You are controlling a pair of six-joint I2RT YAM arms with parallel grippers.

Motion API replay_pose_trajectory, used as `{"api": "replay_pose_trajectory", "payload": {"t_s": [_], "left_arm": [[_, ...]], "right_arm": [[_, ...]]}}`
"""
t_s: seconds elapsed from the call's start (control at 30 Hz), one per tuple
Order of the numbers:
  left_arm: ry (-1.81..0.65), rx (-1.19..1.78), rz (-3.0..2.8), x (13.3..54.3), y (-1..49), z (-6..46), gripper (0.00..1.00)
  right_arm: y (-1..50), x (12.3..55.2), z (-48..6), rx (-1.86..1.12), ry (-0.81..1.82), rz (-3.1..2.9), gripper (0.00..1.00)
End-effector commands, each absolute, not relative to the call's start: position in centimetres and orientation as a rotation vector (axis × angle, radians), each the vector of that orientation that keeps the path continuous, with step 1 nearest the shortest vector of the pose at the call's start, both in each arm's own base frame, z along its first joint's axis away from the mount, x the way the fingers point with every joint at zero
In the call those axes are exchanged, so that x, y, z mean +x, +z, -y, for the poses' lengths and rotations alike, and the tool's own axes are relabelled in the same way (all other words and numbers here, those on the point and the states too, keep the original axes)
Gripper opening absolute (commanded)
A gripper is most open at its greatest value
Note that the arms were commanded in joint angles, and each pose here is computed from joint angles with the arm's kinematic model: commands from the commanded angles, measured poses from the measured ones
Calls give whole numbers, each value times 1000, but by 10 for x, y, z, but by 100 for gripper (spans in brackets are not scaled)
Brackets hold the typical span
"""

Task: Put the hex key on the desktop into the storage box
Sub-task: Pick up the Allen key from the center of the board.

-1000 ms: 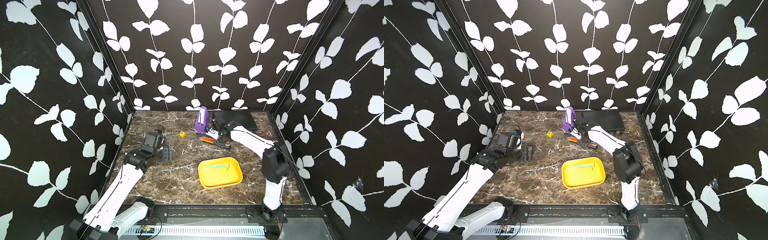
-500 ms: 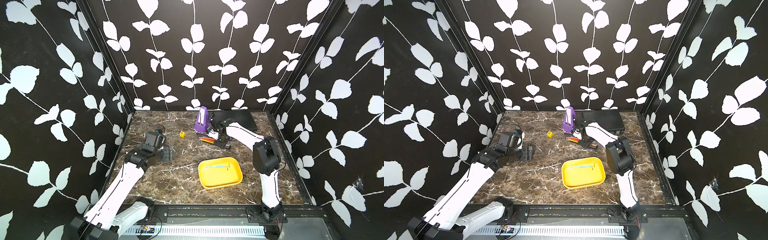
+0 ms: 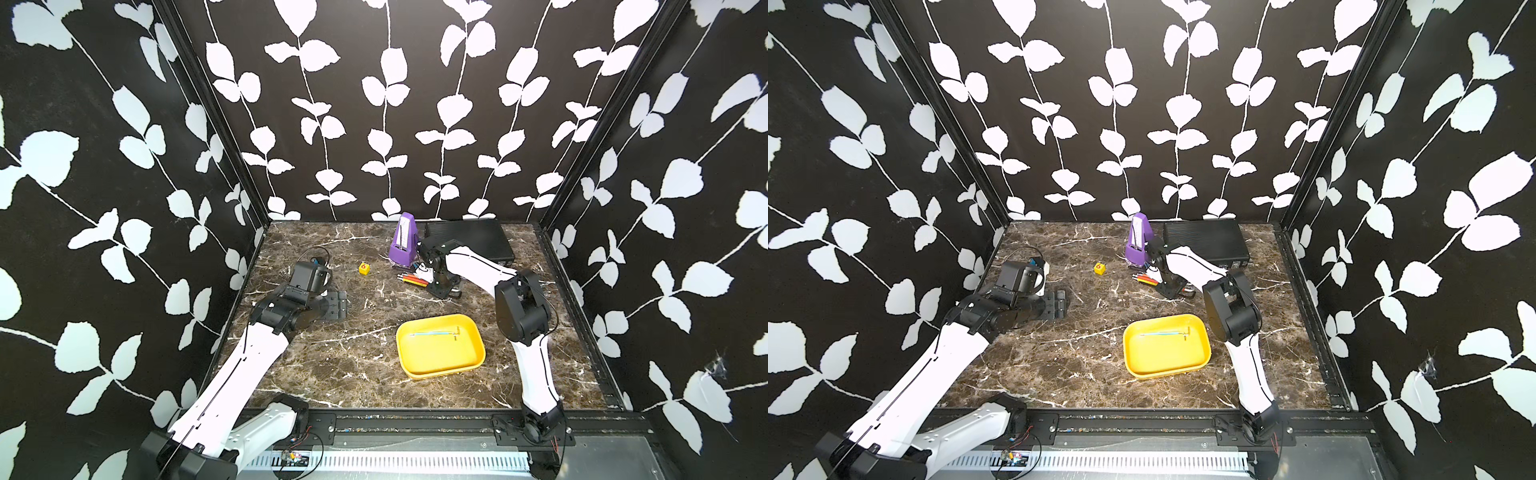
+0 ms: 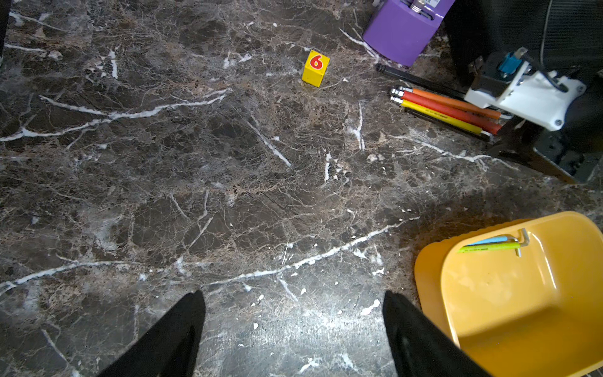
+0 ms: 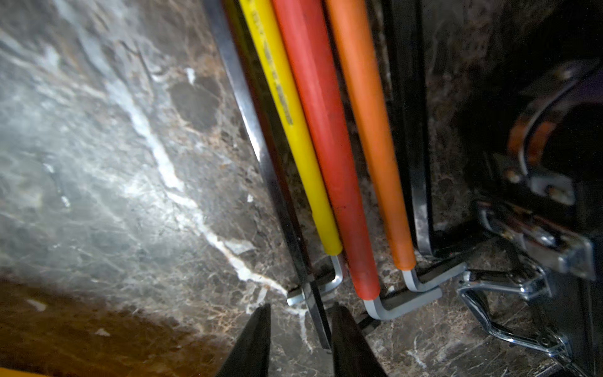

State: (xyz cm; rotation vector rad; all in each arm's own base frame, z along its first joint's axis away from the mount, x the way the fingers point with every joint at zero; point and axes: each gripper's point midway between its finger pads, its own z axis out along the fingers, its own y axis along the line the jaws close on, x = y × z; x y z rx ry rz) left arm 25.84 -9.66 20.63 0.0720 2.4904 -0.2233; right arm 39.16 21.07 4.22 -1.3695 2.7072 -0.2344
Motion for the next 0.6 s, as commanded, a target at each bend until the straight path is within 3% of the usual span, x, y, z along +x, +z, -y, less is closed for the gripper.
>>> {"api": "replay_pose_trajectory", "payload": {"t_s": [0.0, 0.57], "left_arm": [[-245, 59, -2460, 260, 219, 98, 86], [-261, 48, -2465, 260, 217, 100, 86]], "right_arm": [[44, 396, -212, -1347, -258, -2715, 33], [24, 388, -214, -1378, -242, -2745, 22]]}}
